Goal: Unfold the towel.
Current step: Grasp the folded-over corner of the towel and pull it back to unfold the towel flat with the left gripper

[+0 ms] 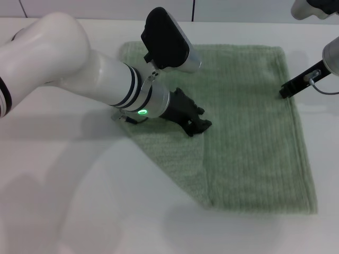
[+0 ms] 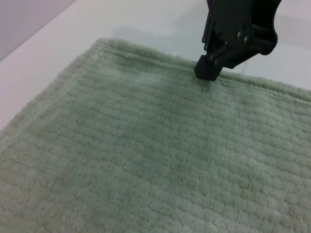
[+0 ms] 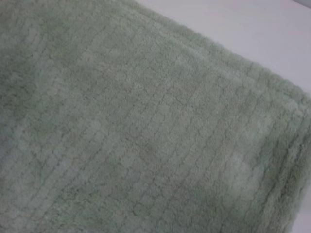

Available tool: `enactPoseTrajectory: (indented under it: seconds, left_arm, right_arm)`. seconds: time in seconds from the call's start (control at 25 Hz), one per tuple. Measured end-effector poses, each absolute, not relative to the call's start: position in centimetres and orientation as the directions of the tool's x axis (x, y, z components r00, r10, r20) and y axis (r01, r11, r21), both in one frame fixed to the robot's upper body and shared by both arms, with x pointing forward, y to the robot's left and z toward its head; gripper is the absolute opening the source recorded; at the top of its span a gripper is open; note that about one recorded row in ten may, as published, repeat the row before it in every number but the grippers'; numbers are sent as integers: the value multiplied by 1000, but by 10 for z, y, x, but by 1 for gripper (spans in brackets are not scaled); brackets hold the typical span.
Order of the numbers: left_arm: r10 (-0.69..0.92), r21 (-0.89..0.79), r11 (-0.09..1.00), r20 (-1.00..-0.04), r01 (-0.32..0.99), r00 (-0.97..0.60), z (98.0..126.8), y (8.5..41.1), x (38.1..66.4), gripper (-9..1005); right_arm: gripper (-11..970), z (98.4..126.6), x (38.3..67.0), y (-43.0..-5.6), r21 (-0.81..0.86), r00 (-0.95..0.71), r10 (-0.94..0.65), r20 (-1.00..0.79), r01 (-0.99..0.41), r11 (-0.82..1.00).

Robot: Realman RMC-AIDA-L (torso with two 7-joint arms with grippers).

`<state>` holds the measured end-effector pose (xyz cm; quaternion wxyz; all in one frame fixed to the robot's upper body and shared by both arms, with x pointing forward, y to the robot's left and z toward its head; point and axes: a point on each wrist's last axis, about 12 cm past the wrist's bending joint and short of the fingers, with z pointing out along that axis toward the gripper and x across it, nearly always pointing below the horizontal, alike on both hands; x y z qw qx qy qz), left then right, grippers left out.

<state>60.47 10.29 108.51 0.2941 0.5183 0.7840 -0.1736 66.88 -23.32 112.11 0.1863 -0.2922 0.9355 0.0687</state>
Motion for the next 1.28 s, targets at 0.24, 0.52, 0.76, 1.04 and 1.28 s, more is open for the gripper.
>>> enactPoseTrajectory:
  seconds: [0.24, 0.52, 0.76, 1.04, 1.28]
  left_arm:
    - [711, 31, 401, -641, 915, -290, 1085, 103, 605, 216]
    - [708, 17, 394, -643, 919, -292, 1087, 102, 604, 164]
    - [699, 6, 390, -653, 921, -292, 1091, 104, 602, 115]
    - [672, -19, 397, -675, 918, -305, 1101, 111, 604, 89]
    - [657, -23, 388, -693, 921, -295, 1107, 117, 600, 85]
  right_arm:
    - [0, 1121, 669, -233, 19, -759, -522, -389, -573, 819]
    - [1, 1121, 669, -233, 18, -759, -522, -389, -573, 819]
    - [1, 1120, 668, -235, 19, -761, -520, -388, -571, 821]
    - [2, 1119, 668, -236, 18, -762, -518, -388, -569, 822]
    - [3, 1118, 667, -236, 17, -763, -518, -388, -567, 823]
